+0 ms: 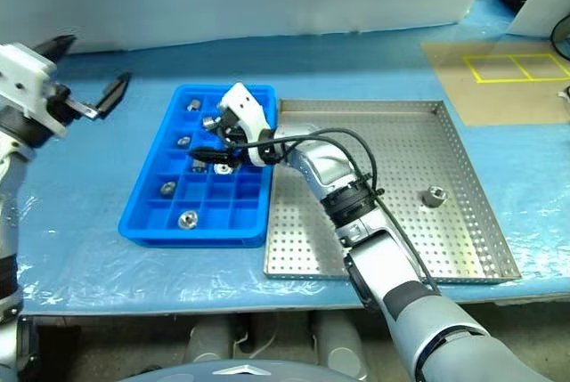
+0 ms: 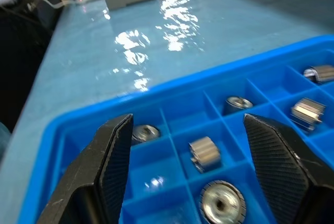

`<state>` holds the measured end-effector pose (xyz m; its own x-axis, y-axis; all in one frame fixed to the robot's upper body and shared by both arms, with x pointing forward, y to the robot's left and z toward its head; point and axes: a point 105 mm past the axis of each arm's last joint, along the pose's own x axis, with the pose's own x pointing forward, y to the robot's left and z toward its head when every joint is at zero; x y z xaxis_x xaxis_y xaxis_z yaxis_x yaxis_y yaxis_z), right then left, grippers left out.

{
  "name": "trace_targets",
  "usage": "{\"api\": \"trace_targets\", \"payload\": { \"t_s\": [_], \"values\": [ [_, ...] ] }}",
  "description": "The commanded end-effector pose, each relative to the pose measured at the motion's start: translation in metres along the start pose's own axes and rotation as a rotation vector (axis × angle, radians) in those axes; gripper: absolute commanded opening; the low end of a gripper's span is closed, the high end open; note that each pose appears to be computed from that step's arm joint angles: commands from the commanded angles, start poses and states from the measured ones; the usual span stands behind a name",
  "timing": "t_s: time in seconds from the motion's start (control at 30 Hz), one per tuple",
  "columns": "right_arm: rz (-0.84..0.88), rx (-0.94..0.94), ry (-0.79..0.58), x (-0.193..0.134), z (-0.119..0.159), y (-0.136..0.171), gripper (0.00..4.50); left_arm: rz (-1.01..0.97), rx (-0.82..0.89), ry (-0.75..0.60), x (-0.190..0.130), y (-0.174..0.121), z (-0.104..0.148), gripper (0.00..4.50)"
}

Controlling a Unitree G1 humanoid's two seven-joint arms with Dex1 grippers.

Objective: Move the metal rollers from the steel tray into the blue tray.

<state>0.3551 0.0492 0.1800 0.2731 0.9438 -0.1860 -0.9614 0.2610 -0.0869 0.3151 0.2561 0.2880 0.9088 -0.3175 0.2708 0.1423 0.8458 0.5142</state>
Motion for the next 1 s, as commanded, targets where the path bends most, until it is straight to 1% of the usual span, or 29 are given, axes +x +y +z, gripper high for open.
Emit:
{"api": "trace_targets", "payload": {
  "t_s": [0.03,0.13,0.17,0.2,0.33,0.4,0.47,0.6,0.63,0.7,0.77,0.87,1.0],
  "values": [
    [0.005,-0.094,-0.052,-0.014,0.019,-0.009,3.44,-0.066,-0.03,-0.047,-0.006,-0.007,0.02,4.46],
    [0.011,-0.135,-0.086,-0.054,0.033,-0.03,3.44,-0.221,-0.098,-0.085,-0.009,-0.045,0.031,4.46],
    [0.017,-0.15,-0.086,-0.062,0.034,-0.033,3.44,-0.24,-0.112,-0.09,-0.009,-0.051,0.032,4.46],
    [0.012,-0.171,-0.059,-0.077,0.031,-0.04,3.44,-0.268,-0.138,-0.101,-0.007,-0.06,0.033,4.46],
    [-0.134,-0.215,0.164,-0.139,-0.01,-0.079,3.44,-0.41,-0.252,-0.139,0.008,-0.1,0.033,4.46],
    [-0.228,-0.19,0.22,-0.167,-0.024,-0.093,3.44,-0.509,-0.315,-0.164,0.015,-0.124,0.035,4.46],
    [-0.301,-0.151,0.235,-0.192,-0.031,-0.099,3.44,-0.591,-0.363,-0.179,0.022,-0.144,0.035,4.46],
    [-0.451,-0.118,0.262,-0.233,-0.042,-0.102,3.44,-0.725,-0.429,-0.21,0.035,-0.173,0.033,4.46],
    [-0.495,-0.118,0.271,-0.24,-0.044,-0.103,3.44,-0.748,-0.442,-0.22,0.037,-0.178,0.034,4.46],
    [-0.526,-0.103,0.263,-0.247,-0.045,-0.096,3.44,-0.773,-0.458,-0.236,0.044,-0.185,0.033,4.46],
    [-0.552,-0.043,0.24,-0.255,-0.047,-0.088,3.44,-0.812,-0.477,-0.244,0.048,-0.193,0.032,4.46],
    [-0.657,0.013,0.281,-0.278,-0.062,-0.088,3.44,-0.916,-0.511,-0.229,0.045,-0.205,0.032,4.46],
    [-0.674,0.057,0.313,-0.292,-0.075,-0.075,3.44,-1.023,-0.533,-0.216,0.037,-0.212,0.032,4.46]
  ]
}}
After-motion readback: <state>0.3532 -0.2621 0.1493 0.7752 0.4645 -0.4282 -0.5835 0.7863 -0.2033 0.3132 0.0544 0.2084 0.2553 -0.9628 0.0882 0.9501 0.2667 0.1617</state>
